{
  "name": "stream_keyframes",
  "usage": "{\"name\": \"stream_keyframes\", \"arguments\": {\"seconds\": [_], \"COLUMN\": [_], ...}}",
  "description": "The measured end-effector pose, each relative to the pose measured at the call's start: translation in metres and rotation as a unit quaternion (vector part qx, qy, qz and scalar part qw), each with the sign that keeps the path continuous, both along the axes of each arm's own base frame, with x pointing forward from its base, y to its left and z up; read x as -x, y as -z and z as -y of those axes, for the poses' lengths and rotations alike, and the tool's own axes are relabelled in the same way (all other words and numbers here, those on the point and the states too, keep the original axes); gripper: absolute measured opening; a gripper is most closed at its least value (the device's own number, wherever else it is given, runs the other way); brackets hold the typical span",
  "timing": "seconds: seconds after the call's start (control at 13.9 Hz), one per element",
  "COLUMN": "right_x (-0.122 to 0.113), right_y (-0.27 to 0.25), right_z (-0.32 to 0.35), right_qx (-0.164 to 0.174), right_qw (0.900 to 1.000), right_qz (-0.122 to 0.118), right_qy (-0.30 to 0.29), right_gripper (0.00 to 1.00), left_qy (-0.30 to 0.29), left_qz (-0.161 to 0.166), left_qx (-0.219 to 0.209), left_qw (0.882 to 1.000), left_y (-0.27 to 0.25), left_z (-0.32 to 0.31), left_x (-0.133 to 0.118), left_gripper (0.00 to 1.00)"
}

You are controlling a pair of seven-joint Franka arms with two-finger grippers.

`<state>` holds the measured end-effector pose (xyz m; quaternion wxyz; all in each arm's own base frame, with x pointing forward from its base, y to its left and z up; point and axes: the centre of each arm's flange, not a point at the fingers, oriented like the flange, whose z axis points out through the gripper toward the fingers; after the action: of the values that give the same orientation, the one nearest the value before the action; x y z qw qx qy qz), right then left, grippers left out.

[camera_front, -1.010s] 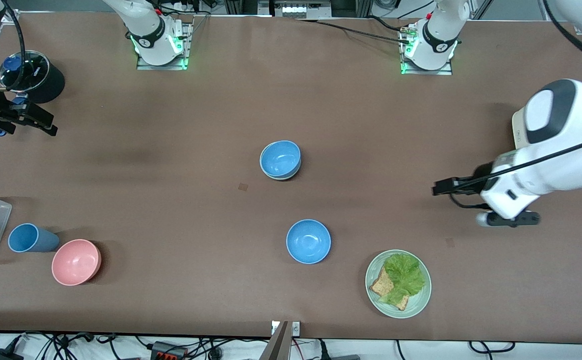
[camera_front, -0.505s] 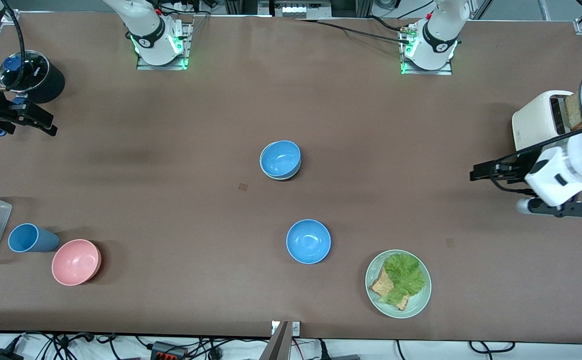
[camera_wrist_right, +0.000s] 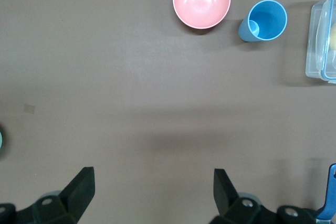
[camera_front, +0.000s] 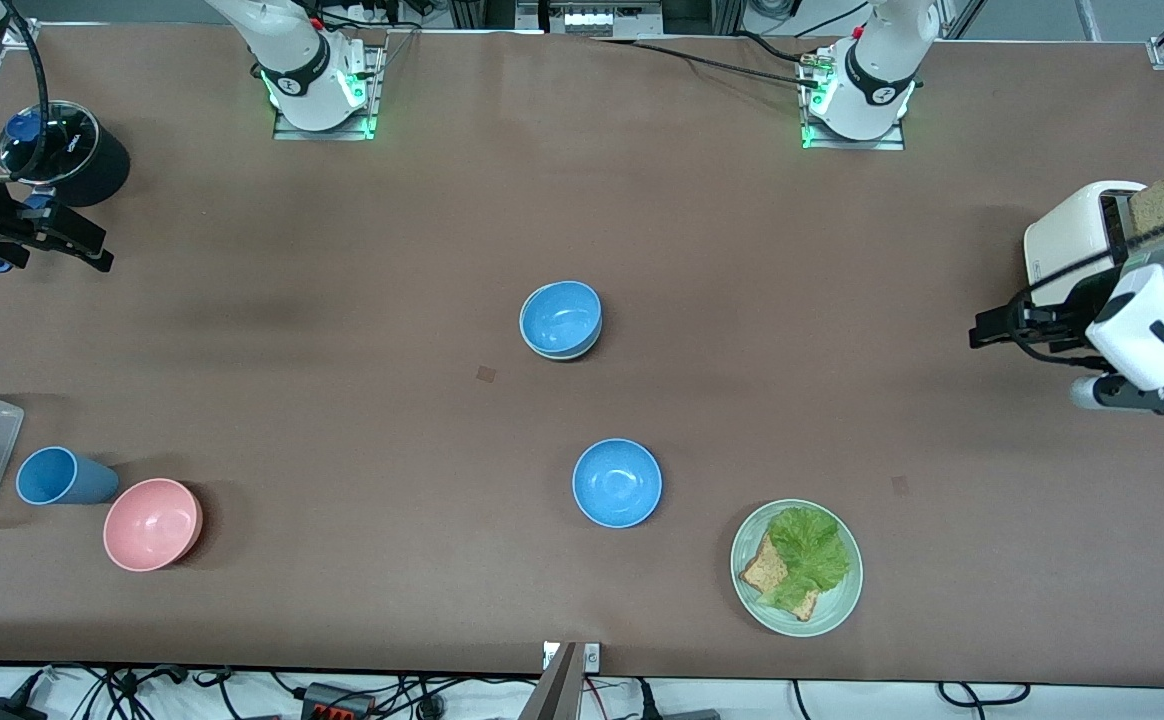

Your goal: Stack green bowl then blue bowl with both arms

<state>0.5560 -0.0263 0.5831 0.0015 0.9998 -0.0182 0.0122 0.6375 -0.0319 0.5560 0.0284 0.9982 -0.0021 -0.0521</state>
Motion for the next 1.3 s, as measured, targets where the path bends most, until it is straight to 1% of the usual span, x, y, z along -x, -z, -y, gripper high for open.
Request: {"name": "stream_keyframes", "arguments": {"seconds": [0.07, 0.29, 0.51, 0.72, 0.79, 1.3], "right_x": [0.000, 0.000, 0.000, 0.000, 0.000, 0.000], "right_y": [0.000, -0.001, -0.001, 0.000, -0.001, 0.000], "right_z": [0.000, 0.000, 0.000, 0.000, 0.000, 0.000], "right_qx": [0.000, 0.000, 0.000, 0.000, 0.000, 0.000], "right_qw": [1.000, 1.000, 1.000, 1.000, 1.000, 1.000], "right_qz": [0.000, 0.001, 0.000, 0.000, 0.000, 0.000], "right_qy": [0.000, 0.000, 0.000, 0.000, 0.000, 0.000], "right_gripper": [1.00, 1.00, 1.00, 1.00, 1.00, 1.00], "left_qy": [-0.004, -0.003, -0.005, 0.012, 0.020, 0.027], "left_qz": [0.005, 0.023, 0.034, 0.016, 0.015, 0.008], "left_qx": [-0.009, -0.006, -0.016, -0.011, -0.009, -0.007], "left_qw": [1.000, 1.000, 0.999, 1.000, 1.000, 1.000], "left_y": [-0.003, -0.001, -0.005, -0.022, -0.024, -0.016], "left_z": [0.002, -0.008, -0.015, -0.017, -0.018, -0.023], "left_x": [0.010, 0.040, 0.060, 0.080, 0.081, 0.078], "left_gripper": [1.00, 1.00, 1.00, 1.00, 1.00, 1.00]}}
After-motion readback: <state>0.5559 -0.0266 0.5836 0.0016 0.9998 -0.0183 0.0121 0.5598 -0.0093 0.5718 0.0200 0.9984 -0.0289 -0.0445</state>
